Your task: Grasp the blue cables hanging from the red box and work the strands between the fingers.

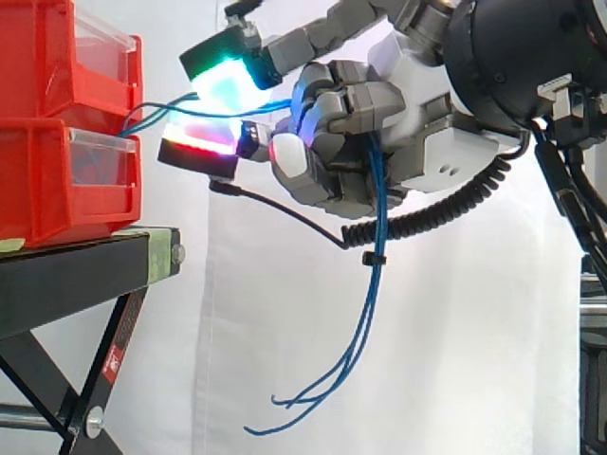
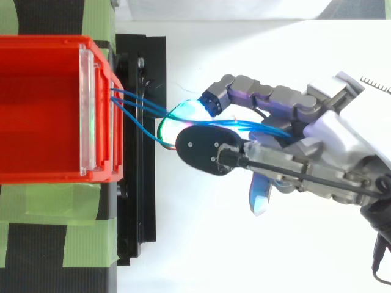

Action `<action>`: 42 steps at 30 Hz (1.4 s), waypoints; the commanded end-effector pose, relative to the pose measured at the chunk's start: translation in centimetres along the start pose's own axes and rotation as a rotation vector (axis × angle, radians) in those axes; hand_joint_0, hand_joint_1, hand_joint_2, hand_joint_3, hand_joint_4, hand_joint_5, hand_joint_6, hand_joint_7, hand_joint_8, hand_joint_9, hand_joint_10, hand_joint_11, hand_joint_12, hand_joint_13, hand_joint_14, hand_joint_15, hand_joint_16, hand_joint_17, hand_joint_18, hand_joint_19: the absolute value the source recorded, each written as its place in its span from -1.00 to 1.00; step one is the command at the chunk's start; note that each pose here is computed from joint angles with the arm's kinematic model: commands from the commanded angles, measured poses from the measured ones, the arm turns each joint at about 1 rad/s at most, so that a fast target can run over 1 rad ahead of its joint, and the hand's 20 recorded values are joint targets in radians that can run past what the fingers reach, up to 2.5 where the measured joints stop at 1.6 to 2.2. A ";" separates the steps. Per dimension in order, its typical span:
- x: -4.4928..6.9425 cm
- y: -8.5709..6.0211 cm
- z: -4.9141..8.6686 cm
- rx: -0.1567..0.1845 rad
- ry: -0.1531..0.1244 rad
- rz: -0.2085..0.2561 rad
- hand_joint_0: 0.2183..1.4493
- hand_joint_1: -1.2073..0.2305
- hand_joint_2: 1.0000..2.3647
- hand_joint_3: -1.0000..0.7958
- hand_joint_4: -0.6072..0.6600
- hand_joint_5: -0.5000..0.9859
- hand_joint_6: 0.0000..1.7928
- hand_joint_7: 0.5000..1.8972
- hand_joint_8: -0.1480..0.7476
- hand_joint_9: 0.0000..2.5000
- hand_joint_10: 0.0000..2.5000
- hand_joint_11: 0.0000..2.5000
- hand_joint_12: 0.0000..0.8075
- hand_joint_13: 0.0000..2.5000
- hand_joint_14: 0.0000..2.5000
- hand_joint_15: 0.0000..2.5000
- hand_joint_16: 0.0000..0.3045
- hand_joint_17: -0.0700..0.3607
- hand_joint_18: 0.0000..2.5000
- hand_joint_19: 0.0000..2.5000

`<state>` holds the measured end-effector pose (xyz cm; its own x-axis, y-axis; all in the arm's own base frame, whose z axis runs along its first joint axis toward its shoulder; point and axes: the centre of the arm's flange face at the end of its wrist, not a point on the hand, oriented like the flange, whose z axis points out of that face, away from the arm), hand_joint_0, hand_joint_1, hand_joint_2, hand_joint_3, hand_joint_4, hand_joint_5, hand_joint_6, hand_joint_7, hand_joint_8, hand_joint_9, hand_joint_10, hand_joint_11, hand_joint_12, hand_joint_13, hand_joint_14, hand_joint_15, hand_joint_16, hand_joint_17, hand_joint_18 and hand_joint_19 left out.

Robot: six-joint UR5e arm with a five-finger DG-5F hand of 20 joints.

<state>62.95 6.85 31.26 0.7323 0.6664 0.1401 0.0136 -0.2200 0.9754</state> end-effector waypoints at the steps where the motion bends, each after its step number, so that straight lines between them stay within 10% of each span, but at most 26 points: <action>1: 0.0 0.0 0.0 0.000 0.000 0.000 0.47 -0.33 -1.00 0.24 0.38 0.34 -0.98 -0.04 0.50 0.56 1.00 1.00 0.54 0.59 1.00 0.29 0.62 0.18 1.00 -0.53; 7: 0.0 0.0 0.0 0.000 0.000 -0.001 0.79 -0.32 -0.98 0.15 0.29 0.39 -0.98 -0.30 0.50 0.56 1.00 1.00 0.54 0.59 1.00 0.29 0.62 0.18 1.00 -0.53; 15: -0.1 0.0 0.1 0.000 -0.002 -0.003 0.10 -0.39 -0.98 -0.15 0.37 0.24 -0.98 -0.34 0.50 0.56 1.00 1.00 0.54 0.59 1.00 0.29 0.62 0.18 1.00 -0.53; 19: -0.1 0.0 0.1 -0.001 -0.001 -0.004 0.78 -0.31 -0.98 0.18 0.33 0.39 -0.98 -0.36 0.50 0.56 1.00 1.00 0.54 0.59 1.00 0.29 0.62 0.18 1.00 -0.53; 24: 0.1 0.0 0.0 -0.001 0.000 -0.003 0.84 -0.30 -0.98 0.20 0.32 0.52 -0.98 -0.40 0.50 0.56 1.00 1.00 0.54 0.59 1.00 0.29 0.62 0.18 1.00 -0.53; 27: 0.0 -0.1 0.0 0.000 0.000 -0.004 0.46 -0.39 -0.99 0.22 0.38 0.49 -0.98 -0.43 0.50 0.56 1.00 1.00 0.54 0.59 1.00 0.29 0.62 0.18 1.00 -0.53; 29: 0.0 -0.1 0.0 0.000 0.000 -0.004 -0.05 -0.33 -0.44 -0.10 0.48 0.41 -0.99 -0.42 0.50 0.56 1.00 1.00 0.54 0.59 1.00 0.29 0.62 0.18 1.00 -0.53; 30: 0.0 0.0 0.1 -0.001 -0.001 -0.003 -0.03 -0.34 -0.45 -0.13 0.48 0.39 -0.99 -0.43 0.50 0.56 1.00 1.00 0.54 0.59 1.00 0.29 0.62 0.18 1.00 -0.53; 31: 0.0 0.0 0.1 -0.001 -0.001 -0.004 0.28 -0.38 -1.00 0.04 0.42 0.35 -0.98 -0.41 0.50 0.56 1.00 1.00 0.54 0.59 1.00 0.29 0.62 0.18 1.00 -0.53; 35: 0.0 0.0 0.1 -0.001 -0.001 -0.003 0.87 -0.38 -0.98 -0.06 0.24 0.43 -0.98 -0.40 0.50 0.56 1.00 1.00 0.54 0.59 1.00 0.29 0.62 0.18 1.00 -0.53; 39: 0.0 0.0 0.0 -0.001 0.001 0.000 0.88 -0.39 -0.97 -0.13 0.29 0.53 -0.98 -0.38 0.50 0.56 1.00 1.00 0.54 0.59 1.00 0.29 0.62 0.18 1.00 -0.53; 42: 0.0 0.0 0.0 -0.001 0.001 0.005 0.49 -0.44 -0.97 -0.15 0.40 0.46 -0.98 -0.37 0.50 0.56 1.00 1.00 0.54 0.59 1.00 0.29 0.62 0.18 1.00 -0.53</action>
<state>62.99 6.83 31.25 0.7322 0.6665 0.1401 0.0128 -0.2192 0.9756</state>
